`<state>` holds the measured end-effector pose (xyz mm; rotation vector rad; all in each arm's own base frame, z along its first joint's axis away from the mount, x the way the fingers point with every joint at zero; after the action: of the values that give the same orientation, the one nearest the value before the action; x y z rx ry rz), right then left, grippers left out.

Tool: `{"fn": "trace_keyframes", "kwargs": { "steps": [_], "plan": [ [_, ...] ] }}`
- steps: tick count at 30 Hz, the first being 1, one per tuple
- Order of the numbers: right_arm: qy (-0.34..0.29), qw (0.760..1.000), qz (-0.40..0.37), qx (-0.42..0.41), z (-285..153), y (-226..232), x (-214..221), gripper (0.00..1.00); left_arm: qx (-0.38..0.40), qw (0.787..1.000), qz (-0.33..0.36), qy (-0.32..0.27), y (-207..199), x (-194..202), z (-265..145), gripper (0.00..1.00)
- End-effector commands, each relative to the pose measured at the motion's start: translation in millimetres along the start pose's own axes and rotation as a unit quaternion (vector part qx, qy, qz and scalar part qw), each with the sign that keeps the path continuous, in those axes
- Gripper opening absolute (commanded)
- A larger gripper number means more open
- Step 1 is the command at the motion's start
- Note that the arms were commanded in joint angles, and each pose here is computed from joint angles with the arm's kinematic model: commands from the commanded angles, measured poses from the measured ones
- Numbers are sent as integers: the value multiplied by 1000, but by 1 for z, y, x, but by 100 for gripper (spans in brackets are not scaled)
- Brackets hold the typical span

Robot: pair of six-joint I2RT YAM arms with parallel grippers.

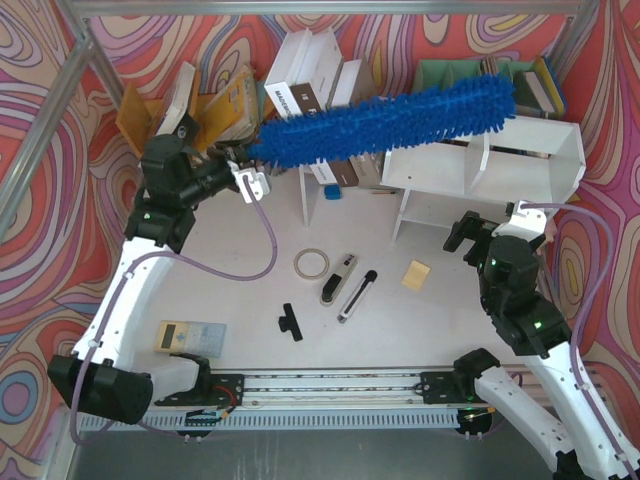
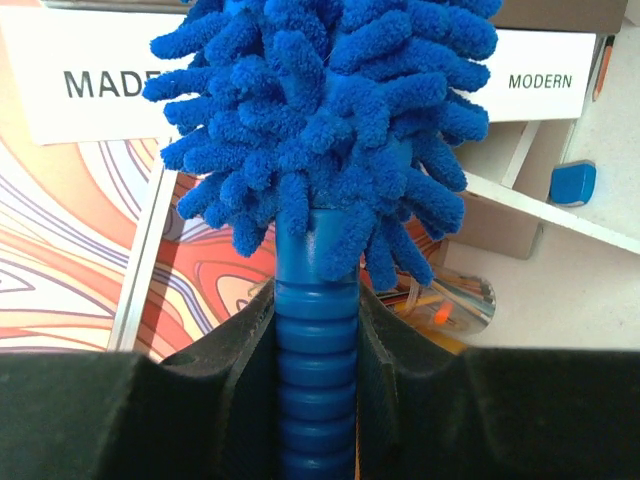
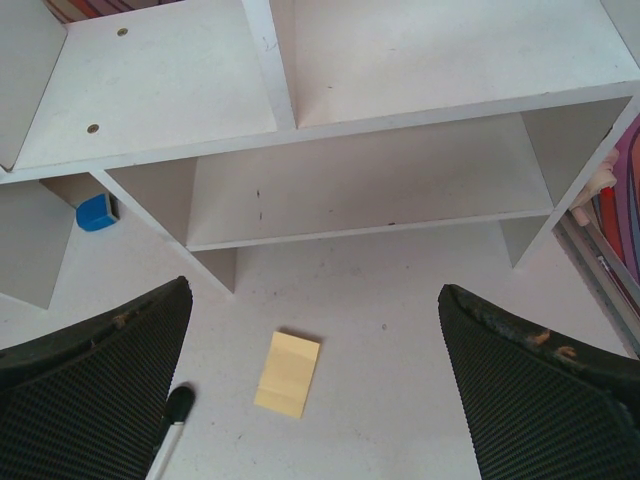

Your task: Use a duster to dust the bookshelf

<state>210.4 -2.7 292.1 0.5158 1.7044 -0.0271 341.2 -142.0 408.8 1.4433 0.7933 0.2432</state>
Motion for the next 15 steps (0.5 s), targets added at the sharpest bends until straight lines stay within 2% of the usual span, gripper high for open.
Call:
{"fn": "trace_keyframes", "kwargs": {
  "steps": [1, 15],
  "plan": [
    [-13, 1000, 4, -2, -1, 1, -6, 99, 2, 1000, 3, -11, -1, 5, 5, 0],
    [-13, 1000, 0, 2, 1, 0, -6, 99, 50, 997, -53, -22, -79, 27, 41, 0]
  ]
}}
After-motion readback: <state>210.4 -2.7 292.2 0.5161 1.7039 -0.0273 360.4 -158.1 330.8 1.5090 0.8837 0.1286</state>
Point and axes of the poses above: each gripper's point midway between its finger pads, its own z axis out along the fingers, its own y axis along the line the jaws close on, x = y × z, the point moved 4 cm from there along -z, back along the fingers, and after that the axes turned 7 degrees about z, right-handed, at the moved point
